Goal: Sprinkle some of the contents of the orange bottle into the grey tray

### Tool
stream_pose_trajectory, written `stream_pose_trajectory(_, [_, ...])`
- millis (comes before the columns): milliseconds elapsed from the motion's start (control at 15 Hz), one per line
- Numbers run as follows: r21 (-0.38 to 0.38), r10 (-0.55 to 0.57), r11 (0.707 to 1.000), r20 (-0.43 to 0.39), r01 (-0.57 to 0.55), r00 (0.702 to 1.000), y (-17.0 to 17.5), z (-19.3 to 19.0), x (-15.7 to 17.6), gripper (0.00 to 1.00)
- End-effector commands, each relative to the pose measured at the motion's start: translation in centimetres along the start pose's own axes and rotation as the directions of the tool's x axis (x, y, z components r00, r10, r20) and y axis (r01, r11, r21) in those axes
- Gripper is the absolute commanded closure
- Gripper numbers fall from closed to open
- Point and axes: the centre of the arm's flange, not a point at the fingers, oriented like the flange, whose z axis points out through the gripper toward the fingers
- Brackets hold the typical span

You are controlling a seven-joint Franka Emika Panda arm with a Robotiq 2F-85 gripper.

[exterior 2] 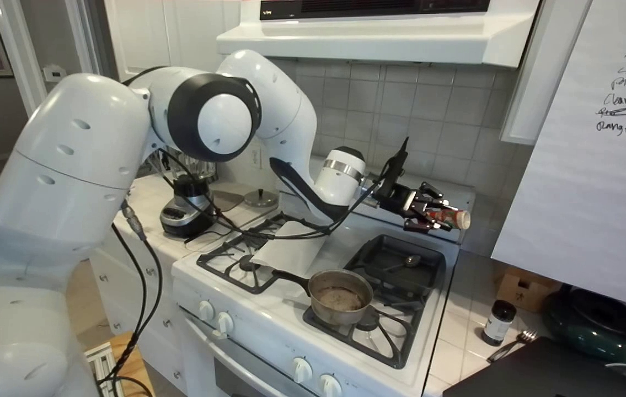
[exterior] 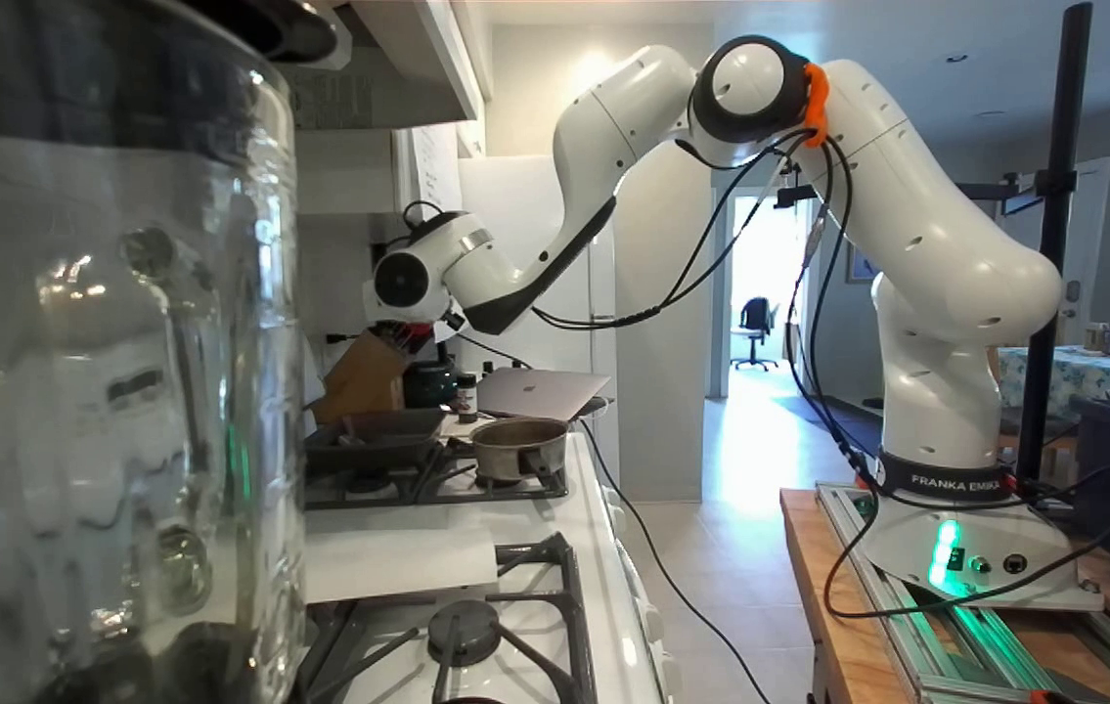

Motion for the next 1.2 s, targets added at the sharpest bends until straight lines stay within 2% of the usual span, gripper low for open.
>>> stream_pose_trajectory(0, [0.156,0.069,0.986,-0.11,-0.052,0.991,1.6,1.3,-3.0,0.77])
stream_pose_trajectory(267, [0.284,0.195,0.951,-0.245,-0.122,0.95,1.5,2.4,-4.7,0.77])
stream_pose_trajectory(467, [0.372,0.29,0.915,-0.34,-0.155,0.895,1.1,3.4,-5.0,0.77])
stream_pose_trajectory(600, [0.427,0.355,0.888,-0.4,-0.171,0.845,0.8,4.1,-5.3,0.77])
stream_pose_trajectory(733, [0.484,0.41,0.855,-0.41,-0.186,0.815,0.5,5.0,-5.5,0.77])
stream_pose_trajectory(867, [0.564,0.477,0.8,-0.391,-0.205,0.787,0.2,6.2,-5.9,0.77])
stream_pose_trajectory(1000, [0.645,0.532,0.731,-0.332,-0.224,0.779,-0.3,7.4,-6.2,0.77])
stream_pose_trajectory(1133, [0.71,0.584,0.663,-0.29,-0.24,0.758,-0.9,8.5,-6.6,0.77])
